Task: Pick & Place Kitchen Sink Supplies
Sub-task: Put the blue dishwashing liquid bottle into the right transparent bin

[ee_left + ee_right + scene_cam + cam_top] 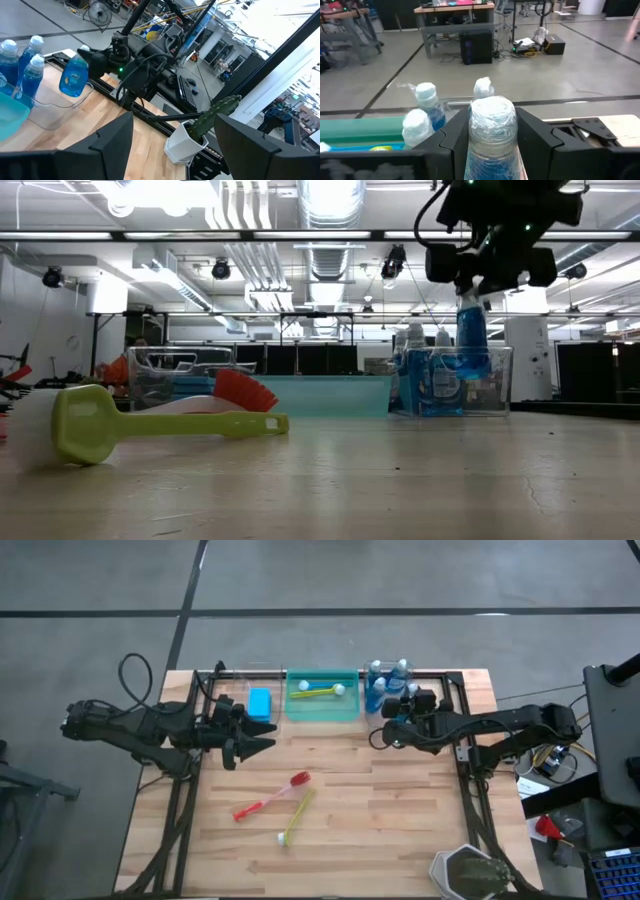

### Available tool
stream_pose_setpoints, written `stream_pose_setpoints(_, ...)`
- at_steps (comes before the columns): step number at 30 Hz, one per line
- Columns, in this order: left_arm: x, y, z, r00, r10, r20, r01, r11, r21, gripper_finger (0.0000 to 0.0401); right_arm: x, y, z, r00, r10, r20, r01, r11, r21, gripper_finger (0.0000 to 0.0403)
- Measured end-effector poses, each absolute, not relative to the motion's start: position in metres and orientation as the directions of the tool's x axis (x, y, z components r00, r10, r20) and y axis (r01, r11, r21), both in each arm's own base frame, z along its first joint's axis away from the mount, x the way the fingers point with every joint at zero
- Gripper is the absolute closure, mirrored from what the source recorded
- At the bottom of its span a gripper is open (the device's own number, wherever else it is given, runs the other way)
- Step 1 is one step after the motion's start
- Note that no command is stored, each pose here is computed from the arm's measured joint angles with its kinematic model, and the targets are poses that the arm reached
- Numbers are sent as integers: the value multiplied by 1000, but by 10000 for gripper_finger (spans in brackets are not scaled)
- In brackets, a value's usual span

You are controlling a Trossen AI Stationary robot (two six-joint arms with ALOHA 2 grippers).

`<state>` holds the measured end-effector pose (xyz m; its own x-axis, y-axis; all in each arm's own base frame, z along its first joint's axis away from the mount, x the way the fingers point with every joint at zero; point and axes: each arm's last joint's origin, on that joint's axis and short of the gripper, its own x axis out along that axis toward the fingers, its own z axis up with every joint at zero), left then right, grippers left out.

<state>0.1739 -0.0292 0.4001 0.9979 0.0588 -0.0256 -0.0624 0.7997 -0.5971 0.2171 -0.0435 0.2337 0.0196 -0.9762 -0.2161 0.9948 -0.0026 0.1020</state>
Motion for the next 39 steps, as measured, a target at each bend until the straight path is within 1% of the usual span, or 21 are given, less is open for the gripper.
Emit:
stream_pose_setpoints(4,174,-29,400,998,58,-26,-62,800,-597,134,220,-50,223,17,-979,-205,993,-6,114,263)
stream_pose_setpoints(10,174,-29,400,998,58,-27,-62,800,-597,134,222,-63,211,-14,-981,-193,998,-27,65,263)
stream_pose_setpoints(16,174,-29,399,998,58,-33,-66,800,-596,134,219,-73,197,-32,-970,-242,995,-54,83,262)
stream_pose_setpoints(21,174,-29,399,998,58,-39,-70,801,-595,134,221,-77,186,-54,-967,-247,996,-69,53,262)
stream_pose_setpoints(24,174,-29,399,998,58,-38,-70,798,-598,134,224,-78,180,-46,-963,-267,997,-59,41,262)
stream_pose_setpoints(27,174,-29,398,997,58,-41,-71,796,-601,134,228,-78,178,-45,-961,-272,998,-57,33,251)
stream_pose_setpoints(31,175,-29,398,997,59,-44,-73,796,-600,134,231,-79,177,-37,-956,-291,999,-39,3,226)
stream_pose_setpoints(37,175,-29,398,997,59,-44,-73,795,-602,134,235,-79,187,-24,-958,-284,999,-13,-38,196)
stream_pose_setpoints(39,175,-29,398,997,59,-46,-75,795,-602,134,237,-79,194,-3,-956,-292,999,10,-44,190)
